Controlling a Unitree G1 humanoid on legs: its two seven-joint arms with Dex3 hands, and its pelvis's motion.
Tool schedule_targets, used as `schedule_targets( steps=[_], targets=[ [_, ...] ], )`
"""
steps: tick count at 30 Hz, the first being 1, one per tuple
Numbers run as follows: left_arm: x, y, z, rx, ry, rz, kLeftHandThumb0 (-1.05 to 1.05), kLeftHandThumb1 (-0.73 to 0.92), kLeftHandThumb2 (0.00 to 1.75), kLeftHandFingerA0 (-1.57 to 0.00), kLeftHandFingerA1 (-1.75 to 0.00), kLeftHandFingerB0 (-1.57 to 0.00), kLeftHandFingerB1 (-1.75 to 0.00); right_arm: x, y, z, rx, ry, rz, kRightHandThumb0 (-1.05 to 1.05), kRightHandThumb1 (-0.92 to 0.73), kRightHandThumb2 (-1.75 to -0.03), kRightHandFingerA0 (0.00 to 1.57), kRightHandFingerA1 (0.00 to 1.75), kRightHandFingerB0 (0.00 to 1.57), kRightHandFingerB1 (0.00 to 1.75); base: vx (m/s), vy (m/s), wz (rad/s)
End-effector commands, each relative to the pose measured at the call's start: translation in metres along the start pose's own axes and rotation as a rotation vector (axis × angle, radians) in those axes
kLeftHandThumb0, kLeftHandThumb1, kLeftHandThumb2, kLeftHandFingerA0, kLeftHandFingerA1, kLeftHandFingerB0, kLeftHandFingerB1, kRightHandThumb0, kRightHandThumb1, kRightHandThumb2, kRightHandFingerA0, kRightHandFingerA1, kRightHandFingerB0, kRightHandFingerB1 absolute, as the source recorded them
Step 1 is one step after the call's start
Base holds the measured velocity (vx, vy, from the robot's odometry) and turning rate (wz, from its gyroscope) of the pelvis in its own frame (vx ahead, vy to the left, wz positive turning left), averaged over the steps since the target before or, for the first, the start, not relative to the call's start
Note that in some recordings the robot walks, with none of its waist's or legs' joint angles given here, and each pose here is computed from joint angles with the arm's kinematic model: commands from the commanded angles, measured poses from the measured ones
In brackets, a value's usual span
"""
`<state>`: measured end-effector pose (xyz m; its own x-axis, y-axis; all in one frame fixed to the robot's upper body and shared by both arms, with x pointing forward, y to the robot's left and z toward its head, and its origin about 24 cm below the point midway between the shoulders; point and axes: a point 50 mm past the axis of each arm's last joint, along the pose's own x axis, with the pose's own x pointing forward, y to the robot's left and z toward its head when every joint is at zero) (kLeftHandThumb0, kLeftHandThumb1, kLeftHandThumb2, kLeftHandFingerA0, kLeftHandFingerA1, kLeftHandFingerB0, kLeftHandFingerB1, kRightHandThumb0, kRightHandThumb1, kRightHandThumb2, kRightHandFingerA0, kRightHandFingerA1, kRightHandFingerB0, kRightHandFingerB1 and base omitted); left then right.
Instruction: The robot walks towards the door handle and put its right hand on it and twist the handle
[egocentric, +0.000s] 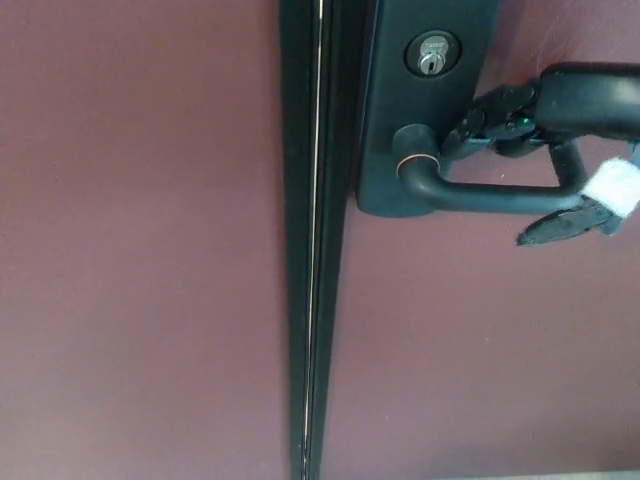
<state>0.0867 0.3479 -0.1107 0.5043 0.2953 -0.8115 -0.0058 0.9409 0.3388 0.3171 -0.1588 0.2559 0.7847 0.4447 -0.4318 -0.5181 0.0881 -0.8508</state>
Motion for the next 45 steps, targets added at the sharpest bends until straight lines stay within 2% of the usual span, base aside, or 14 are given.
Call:
schedule_targets(
  steps=[1, 11, 20, 24, 27, 28, 29, 31, 33, 36, 37, 40, 41, 45],
  targets=[
    [-0.002, 0.003, -0.005, -0.014, 0.022, -0.007, -0.34, 0.21, 0.76, -0.63, -0.82, -0.48, -0.70, -0.032, -0.029, -0.017, 0.041, 0.086, -0.087, -0.37, -0.23, -0.88, 0.00, 0.49, 0.00, 0.45, 0.00, 0.000, 0.00],
    [-0.002, 0.003, -0.004, -0.025, 0.004, -0.010, -0.35, 0.29, 0.56, -0.60, -0.86, -0.54, -0.71, -0.117, -0.049, -0.009, 0.048, -0.008, -0.252, -0.37, -0.22, -0.88, 0.00, 0.49, 0.00, 0.45, 0.00, 0.000, 0.01],
    [0.002, 0.006, 0.011, -0.035, -0.023, -0.001, -0.37, 0.27, 0.61, -0.59, -0.84, -0.54, -0.72, -0.209, -0.040, 0.004, -0.008, -0.095, -0.390, -0.37, -0.22, -0.88, 0.00, 0.49, 0.00, 0.46, 0.00, 0.000, 0.00],
    [0.003, 0.007, 0.013, -0.038, -0.029, 0.001, -0.37, 0.27, 0.61, -0.59, -0.84, -0.54, -0.72, -0.217, -0.037, 0.004, -0.008, -0.108, -0.411, -0.37, -0.22, -0.88, 0.00, 0.49, 0.00, 0.46, 0.00, 0.000, 0.00],
    [0.006, -0.002, 0.019, -0.045, -0.049, -0.014, -0.36, 0.22, 0.76, -0.65, -0.84, -0.49, -0.71, -0.257, 0.007, -0.005, 0.074, -0.112, -0.446, -0.37, -0.23, -0.88, 0.01, 0.49, 0.00, 0.46, 0.00, 0.000, 0.00],
    [0.005, -0.003, 0.015, -0.044, -0.041, -0.017, -0.36, 0.22, 0.76, -0.65, -0.84, -0.49, -0.71, -0.258, 0.010, -0.005, 0.078, -0.109, -0.438, -0.37, -0.23, -0.88, 0.01, 0.49, 0.00, 0.46, 0.00, 0.000, 0.00],
    [0.005, -0.003, 0.014, -0.050, -0.038, -0.016, -0.37, 0.22, 0.76, -0.64, -0.84, -0.49, -0.71, -0.260, 0.018, -0.010, 0.109, -0.106, -0.421, -0.79, -0.47, -0.79, 0.10, 0.38, 0.16, 0.37, 0.00, 0.000, 0.00],
    [0.003, -0.003, 0.008, -0.049, -0.029, -0.012, -0.37, 0.22, 0.76, -0.66, -0.84, -0.50, -0.71, -0.264, 0.047, -0.029, 0.236, -0.085, -0.363, -0.73, -0.54, -0.57, 0.17, 0.30, 0.24, 0.29, 0.00, 0.000, 0.00],
    [0.001, -0.003, 0.003, -0.047, -0.018, -0.011, -0.38, 0.22, 0.76, -0.66, -0.85, -0.50, -0.71, -0.262, 0.069, -0.044, 0.349, -0.058, -0.323, -0.73, -0.44, -0.76, 0.14, 0.40, 0.19, 0.38, 0.00, 0.000, 0.00],
    [0.001, -0.003, 0.000, -0.061, -0.012, -0.011, -0.37, 0.22, 0.76, -0.66, -0.85, -0.50, -0.71, -0.253, 0.101, -0.063, 0.482, -0.014, -0.267, -0.68, -0.52, -0.57, 0.20, 0.33, 0.25, 0.30, 0.00, 0.000, 0.00],
    [0.001, -0.004, 0.000, -0.069, -0.012, -0.012, -0.37, 0.22, 0.77, -0.66, -0.84, -0.50, -0.71, -0.248, 0.114, -0.070, 0.522, 0.000, -0.255, -0.32, -0.23, -0.86, 0.09, 0.52, 0.08, 0.49, 0.00, 0.000, 0.00],
    [0.001, -0.004, 0.000, -0.072, -0.008, -0.013, -0.36, 0.21, 0.77, -0.67, -0.84, -0.50, -0.71, -0.240, 0.134, -0.081, 0.588, 0.028, -0.230, -0.32, -0.23, -0.86, 0.09, 0.52, 0.08, 0.49, 0.00, 0.000, 0.00],
    [0.001, -0.005, 0.000, -0.069, -0.005, -0.011, -0.33, 0.31, 0.59, -0.62, -0.87, -0.55, -0.71, -0.228, 0.150, -0.092, 0.655, 0.074, -0.195, -0.70, -0.54, -0.57, 0.24, 0.34, 0.25, 0.30, 0.00, 0.000, 0.00],
    [0.001, -0.005, -0.002, -0.076, 0.005, -0.010, -0.34, 0.30, 0.59, -0.62, -0.86, -0.54, -0.71, -0.171, 0.227, -0.123, 0.890, 0.222, -0.067, -0.70, -0.55, -0.58, 0.24, 0.34, 0.25, 0.30, 0.00, 0.000, 0.00]
  ],
)
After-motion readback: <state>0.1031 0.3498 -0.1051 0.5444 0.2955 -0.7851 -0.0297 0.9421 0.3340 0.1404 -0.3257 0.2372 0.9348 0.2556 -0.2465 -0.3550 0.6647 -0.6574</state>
